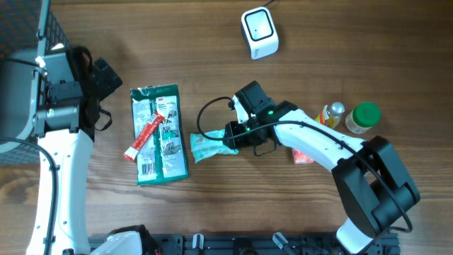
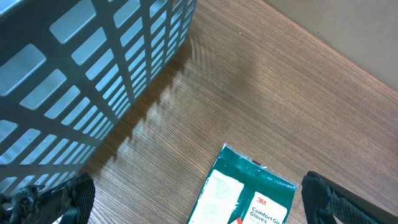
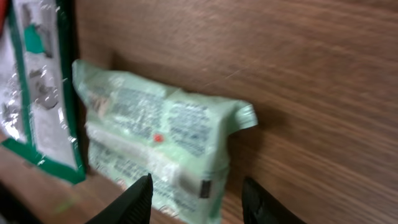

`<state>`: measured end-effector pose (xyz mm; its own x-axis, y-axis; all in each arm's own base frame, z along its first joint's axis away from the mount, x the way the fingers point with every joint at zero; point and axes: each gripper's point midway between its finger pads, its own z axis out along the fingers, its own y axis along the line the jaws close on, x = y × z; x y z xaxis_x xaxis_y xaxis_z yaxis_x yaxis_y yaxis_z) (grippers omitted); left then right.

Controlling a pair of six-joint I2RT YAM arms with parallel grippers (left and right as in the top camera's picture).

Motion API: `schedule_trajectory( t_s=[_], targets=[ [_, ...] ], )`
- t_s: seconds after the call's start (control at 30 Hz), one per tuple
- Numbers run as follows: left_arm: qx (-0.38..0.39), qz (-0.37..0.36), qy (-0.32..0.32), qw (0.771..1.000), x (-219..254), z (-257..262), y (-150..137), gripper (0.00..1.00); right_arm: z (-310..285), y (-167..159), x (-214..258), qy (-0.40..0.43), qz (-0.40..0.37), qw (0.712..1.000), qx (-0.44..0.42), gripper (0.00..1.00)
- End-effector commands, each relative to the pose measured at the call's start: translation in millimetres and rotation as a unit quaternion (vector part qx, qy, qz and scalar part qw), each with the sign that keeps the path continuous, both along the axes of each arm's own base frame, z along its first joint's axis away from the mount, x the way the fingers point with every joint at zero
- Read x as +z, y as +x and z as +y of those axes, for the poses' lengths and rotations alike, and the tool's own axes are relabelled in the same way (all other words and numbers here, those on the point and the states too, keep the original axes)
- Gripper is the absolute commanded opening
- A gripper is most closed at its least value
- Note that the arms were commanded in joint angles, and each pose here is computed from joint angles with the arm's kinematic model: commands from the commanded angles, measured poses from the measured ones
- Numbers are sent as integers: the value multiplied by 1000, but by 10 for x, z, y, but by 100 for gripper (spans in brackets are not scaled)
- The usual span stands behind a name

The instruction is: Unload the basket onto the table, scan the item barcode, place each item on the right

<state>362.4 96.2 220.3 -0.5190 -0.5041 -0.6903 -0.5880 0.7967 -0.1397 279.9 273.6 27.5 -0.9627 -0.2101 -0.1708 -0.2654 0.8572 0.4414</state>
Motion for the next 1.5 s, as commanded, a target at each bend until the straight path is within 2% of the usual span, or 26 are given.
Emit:
schedule_trajectory(
  t_s=[0.0, 0.2, 0.4, 0.67, 0.83, 0.9, 1.3, 1.47],
  targets=[
    [1, -2, 5, 1000, 23, 24, 2, 100, -54, 73, -71, -22, -6, 999, -25, 47],
    [1, -2, 5, 1000, 23, 24, 2, 100, -57, 41, -189, -27, 17, 999, -41, 47],
    [1, -2, 5, 1000, 25, 24, 3, 100, 141, -95, -320, 12, 57, 998, -15, 47],
    [1, -2, 5, 1000, 25, 24, 3, 100, 106, -163, -508, -4, 89, 995, -35, 29],
    [1, -2, 5, 1000, 25, 24, 3, 100, 104, -81, -368, 9, 71, 997, -36, 28],
    [1, -2, 5, 1000, 23, 24, 2, 100, 133, -63, -252, 24, 58, 998, -20, 20],
    [1, -2, 5, 1000, 23, 24, 2, 100, 186, 112, 550, 69, -89, 992, 57, 4],
    [1, -2, 5, 1000, 25, 24, 3, 100, 190, 114, 609, 74, -95, 991, 57, 4]
  ],
)
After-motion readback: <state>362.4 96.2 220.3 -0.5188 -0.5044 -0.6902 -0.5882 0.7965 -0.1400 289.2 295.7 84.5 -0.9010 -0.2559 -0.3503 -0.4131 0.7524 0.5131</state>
